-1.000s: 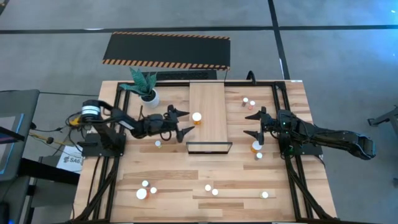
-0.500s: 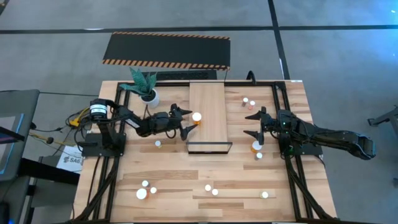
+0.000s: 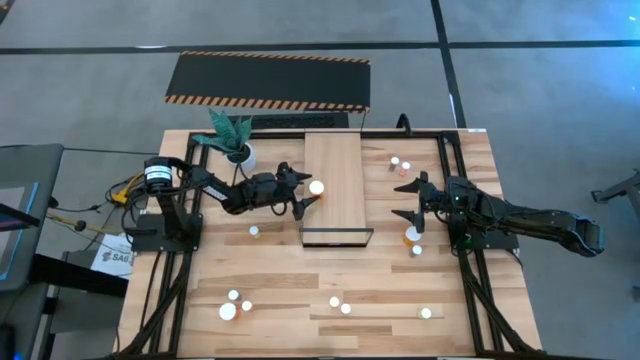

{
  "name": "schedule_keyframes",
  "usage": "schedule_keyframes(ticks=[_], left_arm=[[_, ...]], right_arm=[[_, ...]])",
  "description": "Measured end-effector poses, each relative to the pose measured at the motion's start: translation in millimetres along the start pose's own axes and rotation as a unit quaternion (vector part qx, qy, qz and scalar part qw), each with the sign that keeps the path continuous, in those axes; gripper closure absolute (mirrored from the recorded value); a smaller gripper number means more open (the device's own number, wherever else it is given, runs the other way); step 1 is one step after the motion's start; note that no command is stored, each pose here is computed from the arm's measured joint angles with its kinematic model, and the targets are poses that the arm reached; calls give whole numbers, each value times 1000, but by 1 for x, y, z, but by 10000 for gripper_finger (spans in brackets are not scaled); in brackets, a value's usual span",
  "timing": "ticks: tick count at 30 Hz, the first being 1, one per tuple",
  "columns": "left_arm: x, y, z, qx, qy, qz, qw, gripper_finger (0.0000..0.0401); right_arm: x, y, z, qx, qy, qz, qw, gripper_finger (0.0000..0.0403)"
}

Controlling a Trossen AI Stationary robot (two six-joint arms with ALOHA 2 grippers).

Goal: Pick and place medicine bottles onto shelf by color
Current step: Put the top left large orange pill bottle on the shelf

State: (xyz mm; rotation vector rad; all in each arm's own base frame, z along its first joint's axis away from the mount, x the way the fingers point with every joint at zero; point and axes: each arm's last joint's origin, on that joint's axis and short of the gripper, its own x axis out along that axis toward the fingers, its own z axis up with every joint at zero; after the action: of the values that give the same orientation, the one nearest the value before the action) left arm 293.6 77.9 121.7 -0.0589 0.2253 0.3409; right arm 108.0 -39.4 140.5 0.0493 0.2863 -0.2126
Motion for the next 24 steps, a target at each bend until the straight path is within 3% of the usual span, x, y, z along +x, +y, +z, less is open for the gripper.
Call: schedule_keyframes(ticks=[12,24], left_arm=[[0,3,-2,5,10,-5,1000,46],[0,5,-3,15,15,-17,1000,133]], right_arm=[[0,0,0,0,0,0,1000,29],[0,0,0,0,0,0,1000,29]])
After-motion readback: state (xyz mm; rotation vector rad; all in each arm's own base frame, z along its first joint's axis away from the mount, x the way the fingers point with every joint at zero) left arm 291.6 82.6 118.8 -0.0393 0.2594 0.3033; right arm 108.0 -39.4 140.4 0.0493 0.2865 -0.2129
